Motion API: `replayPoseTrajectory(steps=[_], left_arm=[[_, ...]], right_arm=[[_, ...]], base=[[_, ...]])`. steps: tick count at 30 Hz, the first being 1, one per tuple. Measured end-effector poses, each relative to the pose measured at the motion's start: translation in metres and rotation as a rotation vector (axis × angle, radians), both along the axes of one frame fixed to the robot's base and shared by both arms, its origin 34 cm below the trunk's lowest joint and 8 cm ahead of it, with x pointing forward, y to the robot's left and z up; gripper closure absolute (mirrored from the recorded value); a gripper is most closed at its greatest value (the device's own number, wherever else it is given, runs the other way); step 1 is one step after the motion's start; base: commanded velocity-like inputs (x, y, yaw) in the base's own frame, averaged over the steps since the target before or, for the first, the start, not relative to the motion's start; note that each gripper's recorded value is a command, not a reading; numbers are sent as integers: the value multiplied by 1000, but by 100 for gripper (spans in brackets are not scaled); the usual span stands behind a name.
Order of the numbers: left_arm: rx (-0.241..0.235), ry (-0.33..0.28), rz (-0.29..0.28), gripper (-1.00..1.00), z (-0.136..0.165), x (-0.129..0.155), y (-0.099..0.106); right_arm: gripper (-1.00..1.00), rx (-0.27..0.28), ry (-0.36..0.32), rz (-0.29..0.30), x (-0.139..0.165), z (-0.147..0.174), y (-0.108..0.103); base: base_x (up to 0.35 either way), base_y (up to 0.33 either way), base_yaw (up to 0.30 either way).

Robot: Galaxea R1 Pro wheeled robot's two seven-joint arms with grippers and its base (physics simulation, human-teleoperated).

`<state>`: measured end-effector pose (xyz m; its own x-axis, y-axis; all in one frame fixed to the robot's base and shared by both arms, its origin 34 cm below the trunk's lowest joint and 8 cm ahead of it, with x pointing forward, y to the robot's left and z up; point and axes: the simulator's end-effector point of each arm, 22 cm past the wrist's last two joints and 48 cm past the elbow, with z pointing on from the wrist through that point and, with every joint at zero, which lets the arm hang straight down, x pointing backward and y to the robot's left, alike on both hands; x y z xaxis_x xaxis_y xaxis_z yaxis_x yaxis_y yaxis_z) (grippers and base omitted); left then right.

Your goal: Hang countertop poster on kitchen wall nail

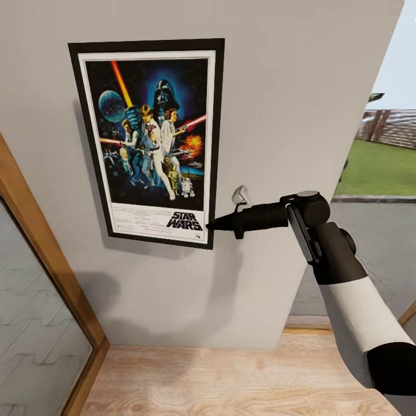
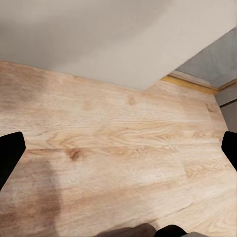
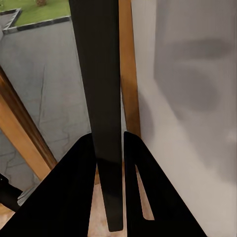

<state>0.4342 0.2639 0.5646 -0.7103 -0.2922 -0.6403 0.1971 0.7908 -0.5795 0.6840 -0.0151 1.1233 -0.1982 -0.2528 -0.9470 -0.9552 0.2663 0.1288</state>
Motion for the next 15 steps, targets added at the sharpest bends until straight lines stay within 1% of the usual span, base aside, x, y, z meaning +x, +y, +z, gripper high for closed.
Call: replayPoseTrajectory(steps=[15], left_arm=[[8, 0, 1, -100, 0, 0, 6]], right_arm=[[100, 1, -11, -2, 2, 7, -1]], base=[[0, 0, 0]])
